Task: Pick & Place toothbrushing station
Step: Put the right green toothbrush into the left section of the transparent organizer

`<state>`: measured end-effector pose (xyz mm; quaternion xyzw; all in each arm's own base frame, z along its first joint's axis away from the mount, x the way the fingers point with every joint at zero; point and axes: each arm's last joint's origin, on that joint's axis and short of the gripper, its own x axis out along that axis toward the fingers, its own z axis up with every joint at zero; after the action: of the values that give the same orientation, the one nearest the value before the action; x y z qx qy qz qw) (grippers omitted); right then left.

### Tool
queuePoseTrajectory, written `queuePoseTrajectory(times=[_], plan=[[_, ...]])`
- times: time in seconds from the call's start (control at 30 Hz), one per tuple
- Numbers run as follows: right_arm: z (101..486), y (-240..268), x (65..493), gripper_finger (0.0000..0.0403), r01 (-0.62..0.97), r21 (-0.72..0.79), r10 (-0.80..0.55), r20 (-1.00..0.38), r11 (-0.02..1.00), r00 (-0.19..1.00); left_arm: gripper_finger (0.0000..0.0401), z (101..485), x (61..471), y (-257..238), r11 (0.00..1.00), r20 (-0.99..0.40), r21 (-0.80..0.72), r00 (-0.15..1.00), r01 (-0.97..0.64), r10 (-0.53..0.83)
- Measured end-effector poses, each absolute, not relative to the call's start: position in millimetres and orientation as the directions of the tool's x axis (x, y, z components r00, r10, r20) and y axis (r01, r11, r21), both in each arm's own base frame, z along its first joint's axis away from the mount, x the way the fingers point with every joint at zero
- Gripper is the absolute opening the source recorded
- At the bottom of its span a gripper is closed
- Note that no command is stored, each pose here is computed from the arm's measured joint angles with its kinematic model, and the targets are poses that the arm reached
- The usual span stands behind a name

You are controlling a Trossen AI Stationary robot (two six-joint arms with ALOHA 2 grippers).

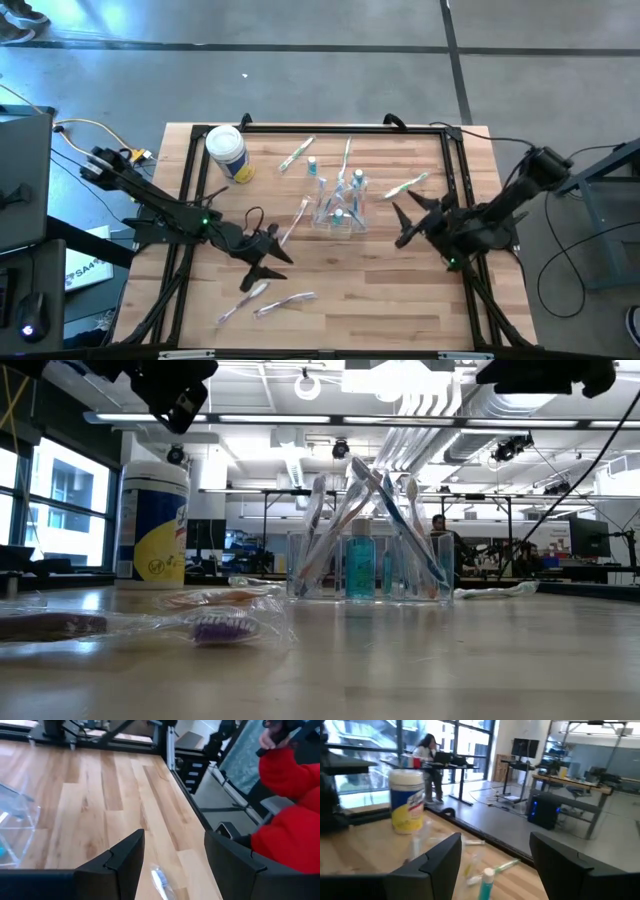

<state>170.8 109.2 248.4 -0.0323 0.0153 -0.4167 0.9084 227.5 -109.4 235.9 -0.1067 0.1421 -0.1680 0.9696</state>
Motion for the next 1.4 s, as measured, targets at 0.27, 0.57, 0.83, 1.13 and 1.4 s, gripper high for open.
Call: queuePoseTrajectory(times=[0.27,0.57,0.83,1.13,1.4], plan=[[288.6,60.8,153.3,0.0228,0.817,0.045,-0.818,0.053,0.575,0.573,0.0207,242.8,220.8,-105.4,0.932,-0.237,-0.222,0.912,0.285,-0.335],[300.9,23.5,160.9,0.0228,0.757,-0.148,-0.694,0.318,0.637,0.646,0.0207,251.8,213.2,-100.2,0.952,-0.217,-0.158,0.931,0.263,-0.293],[283.1,-7.0,177.0,0.0228,0.711,-0.327,-0.667,0.255,0.622,0.7,0.0207,267.4,200.4,-92.0,0.968,-0.162,-0.105,0.956,0.229,-0.244],[266.5,-37.1,183.0,0.0228,0.577,-0.497,-0.716,-0.14,0.648,0.684,0.0207,269.9,188.3,-86.1,0.971,-0.207,-0.071,0.948,0.23,-0.24],[303.4,-48.9,167.6,0.0228,0.473,-0.407,-0.623,-0.487,0.782,0.612,0.0207,264.5,185.1,-84.5,0.972,-0.271,-0.044,0.934,0.23,-0.233]])
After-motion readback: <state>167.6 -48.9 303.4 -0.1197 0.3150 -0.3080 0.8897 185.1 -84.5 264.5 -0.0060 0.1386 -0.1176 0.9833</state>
